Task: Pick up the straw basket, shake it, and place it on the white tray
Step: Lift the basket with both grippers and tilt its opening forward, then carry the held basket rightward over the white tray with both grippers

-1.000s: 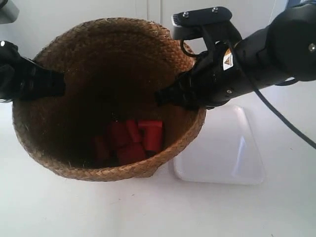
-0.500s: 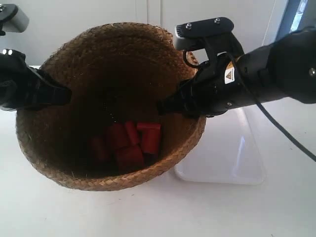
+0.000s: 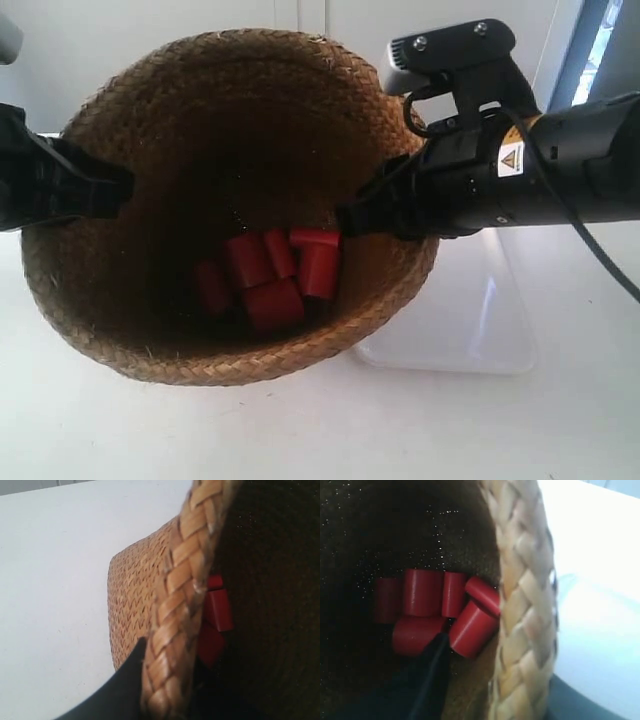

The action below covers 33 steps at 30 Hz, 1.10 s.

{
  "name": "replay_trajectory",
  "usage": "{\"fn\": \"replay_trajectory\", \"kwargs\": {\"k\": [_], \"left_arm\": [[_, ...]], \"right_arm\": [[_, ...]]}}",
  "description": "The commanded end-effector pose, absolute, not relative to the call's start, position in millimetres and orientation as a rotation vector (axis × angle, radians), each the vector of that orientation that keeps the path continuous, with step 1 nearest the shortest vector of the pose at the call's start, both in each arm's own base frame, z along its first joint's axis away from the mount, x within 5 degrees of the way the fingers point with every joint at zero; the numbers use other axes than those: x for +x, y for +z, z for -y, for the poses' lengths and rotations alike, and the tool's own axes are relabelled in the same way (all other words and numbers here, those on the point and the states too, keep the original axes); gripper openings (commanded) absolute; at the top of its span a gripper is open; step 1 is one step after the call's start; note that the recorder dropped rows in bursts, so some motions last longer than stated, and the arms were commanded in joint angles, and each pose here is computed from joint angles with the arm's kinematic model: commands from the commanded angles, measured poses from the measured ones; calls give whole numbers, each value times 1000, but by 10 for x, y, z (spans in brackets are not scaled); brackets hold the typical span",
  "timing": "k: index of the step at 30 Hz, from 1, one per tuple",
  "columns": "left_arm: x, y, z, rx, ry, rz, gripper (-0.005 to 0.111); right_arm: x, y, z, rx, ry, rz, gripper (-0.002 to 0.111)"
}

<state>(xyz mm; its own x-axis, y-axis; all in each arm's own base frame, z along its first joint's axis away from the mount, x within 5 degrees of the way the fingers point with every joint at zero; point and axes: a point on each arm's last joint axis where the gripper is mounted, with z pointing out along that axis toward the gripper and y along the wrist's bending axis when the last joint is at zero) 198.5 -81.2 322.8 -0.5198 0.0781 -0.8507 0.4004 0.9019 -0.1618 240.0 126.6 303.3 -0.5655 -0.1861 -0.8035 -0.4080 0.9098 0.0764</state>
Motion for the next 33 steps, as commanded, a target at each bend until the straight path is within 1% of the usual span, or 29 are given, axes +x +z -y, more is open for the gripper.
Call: {"fn": "replay_trajectory", "kwargs": {"k": [1, 8, 15, 21, 28, 33], "left_arm": [[1970, 3296, 818, 355, -411, -2040, 0], [2003, 3255, 831, 357, -412, -2061, 0], [2051, 3325, 811, 264, -421, -1987, 0], [2003, 3256, 830, 314, -435, -2070, 0], [1992, 3233, 824, 346, -411, -2092, 0], [1999, 3242, 822, 341, -408, -2080, 0]], "right_arm": [[2380, 3044, -1252, -455, 297, -2167, 0], [2412, 3101, -1272, -441, 317, -2093, 0], [2416, 2912, -1270, -471, 274, -2245, 0], [2417, 2916, -1277, -457, 290, -2243, 0], [2435, 2925, -1289, -440, 306, -2225, 0], [2491, 2813, -1319, -448, 294, -2266, 0]]}}
